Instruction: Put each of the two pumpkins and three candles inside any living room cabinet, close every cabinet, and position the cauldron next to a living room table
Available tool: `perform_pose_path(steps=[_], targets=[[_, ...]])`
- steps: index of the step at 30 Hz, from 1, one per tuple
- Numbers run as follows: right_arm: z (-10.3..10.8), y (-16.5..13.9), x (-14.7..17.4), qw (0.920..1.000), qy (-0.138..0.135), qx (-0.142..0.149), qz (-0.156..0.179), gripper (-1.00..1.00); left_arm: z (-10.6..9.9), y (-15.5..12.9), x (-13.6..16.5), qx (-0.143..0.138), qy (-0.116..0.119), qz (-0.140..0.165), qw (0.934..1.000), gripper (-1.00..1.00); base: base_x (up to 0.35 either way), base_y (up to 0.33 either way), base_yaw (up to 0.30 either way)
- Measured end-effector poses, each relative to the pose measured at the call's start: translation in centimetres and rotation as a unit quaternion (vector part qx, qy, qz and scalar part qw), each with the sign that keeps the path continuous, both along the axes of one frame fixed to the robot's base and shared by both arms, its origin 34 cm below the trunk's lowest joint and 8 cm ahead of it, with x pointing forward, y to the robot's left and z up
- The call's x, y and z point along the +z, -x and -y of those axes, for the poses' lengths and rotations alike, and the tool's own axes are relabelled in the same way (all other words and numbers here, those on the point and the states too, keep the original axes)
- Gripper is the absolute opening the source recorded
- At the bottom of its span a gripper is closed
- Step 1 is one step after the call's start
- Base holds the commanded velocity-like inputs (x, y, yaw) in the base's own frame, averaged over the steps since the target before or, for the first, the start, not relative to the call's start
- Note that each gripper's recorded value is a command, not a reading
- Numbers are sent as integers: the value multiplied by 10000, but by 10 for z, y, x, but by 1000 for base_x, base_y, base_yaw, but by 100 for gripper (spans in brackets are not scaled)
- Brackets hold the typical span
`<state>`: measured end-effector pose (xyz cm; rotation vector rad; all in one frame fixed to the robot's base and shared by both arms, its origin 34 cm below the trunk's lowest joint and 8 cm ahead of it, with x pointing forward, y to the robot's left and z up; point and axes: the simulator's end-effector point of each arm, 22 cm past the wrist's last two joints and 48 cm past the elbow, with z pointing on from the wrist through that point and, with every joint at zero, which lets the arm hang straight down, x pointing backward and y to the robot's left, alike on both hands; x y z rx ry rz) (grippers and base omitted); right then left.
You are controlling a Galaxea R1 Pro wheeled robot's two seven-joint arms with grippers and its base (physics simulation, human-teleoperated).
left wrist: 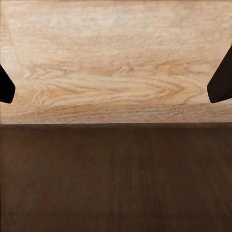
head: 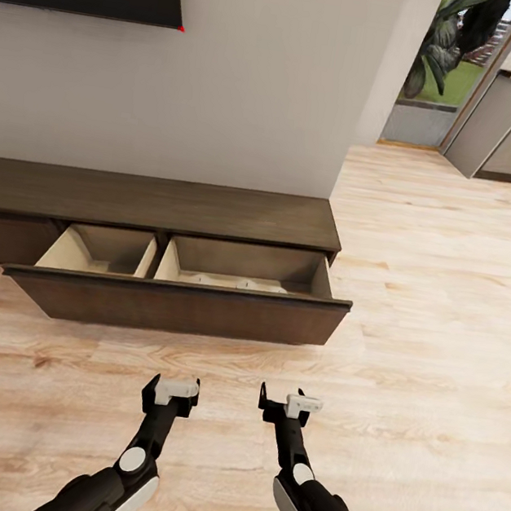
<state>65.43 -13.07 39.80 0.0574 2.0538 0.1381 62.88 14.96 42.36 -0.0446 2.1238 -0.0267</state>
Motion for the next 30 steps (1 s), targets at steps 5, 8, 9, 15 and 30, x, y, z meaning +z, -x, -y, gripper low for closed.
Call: perform_pose_path(steps=[5, 8, 9, 15, 30], targets=[[0, 0, 0, 10000, -7, -12, 4, 100, 0, -1, 2, -28, -27, 39, 10000, 100, 0, 0, 0], [0, -1, 1, 10000, -10, -15, 5, 100, -2, -2, 3, -14, -40, 60, 10000, 100, 0, 0, 0], [0, -1, 1, 10000, -11, -17, 8, 100, -2, -2, 4, -15, -48, 66, 10000, 100, 0, 0, 0], [0, -1, 1, 10000, -13, -19, 12, 100, 0, -3, 6, -131, -184, 145, 9996, 100, 79, 0, 0], [0, -1, 1, 10000, -13, -18, 14, 100, 2, -3, 6, -163, -215, 160, 9995, 100, 212, 0, 0]])
